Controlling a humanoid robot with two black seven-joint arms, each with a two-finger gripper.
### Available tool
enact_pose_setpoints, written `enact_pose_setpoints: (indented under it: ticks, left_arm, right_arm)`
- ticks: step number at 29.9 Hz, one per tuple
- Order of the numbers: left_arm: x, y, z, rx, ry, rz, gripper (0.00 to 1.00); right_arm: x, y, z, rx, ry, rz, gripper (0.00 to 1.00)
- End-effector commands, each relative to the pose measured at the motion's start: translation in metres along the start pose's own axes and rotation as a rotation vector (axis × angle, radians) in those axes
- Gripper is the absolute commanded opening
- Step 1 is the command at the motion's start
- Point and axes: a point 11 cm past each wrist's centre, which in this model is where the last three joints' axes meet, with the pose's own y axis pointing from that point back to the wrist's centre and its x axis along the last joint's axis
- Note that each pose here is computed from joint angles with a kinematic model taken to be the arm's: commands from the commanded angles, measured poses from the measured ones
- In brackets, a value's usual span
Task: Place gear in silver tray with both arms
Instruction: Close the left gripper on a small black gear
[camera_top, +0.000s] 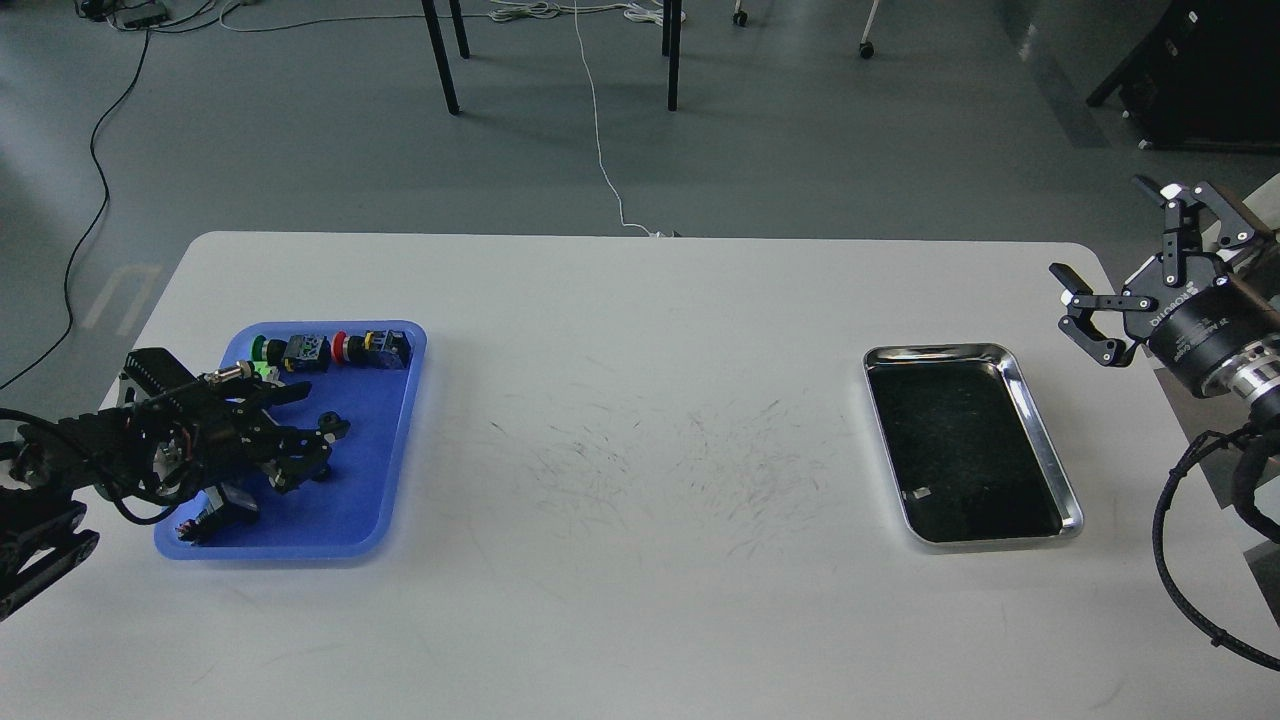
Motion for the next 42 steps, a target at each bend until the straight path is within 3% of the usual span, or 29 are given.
enact_pose_setpoints:
  ticks: [1, 10, 13, 27, 42]
  left_arm:
    - [0.0, -0.001, 0.001, -0.002, -0.001, 0.0, 0.61]
    - [0.002, -0.009, 0.009, -0.021, 0.005, 0.01, 0.59]
    - [0.001, -0.011, 0.013, -0.03, 0.004, 0.006, 0.52]
    - [-0.008, -0.007, 0.005, -0.007, 0.001, -0.022, 0.41]
    - [-0.009, -0.008, 0.01, -0.024, -0.003, -0.029, 0.15]
  right_arm:
    - [0.0, 0.0, 0.0, 0.0, 0.0, 0.0, 0.99]
    - [0.001, 0.001, 0.001, -0.002, 0.001, 0.001, 0.99]
    - [0.001, 0.001, 0.001, -0.003, 0.003, 0.003, 0.99]
    - [0.001, 0.001, 0.003, -0.01, 0.015, 0.005, 0.99]
    - [0.002, 0.001, 0.004, -0.012, 0.014, 0.008, 0.99]
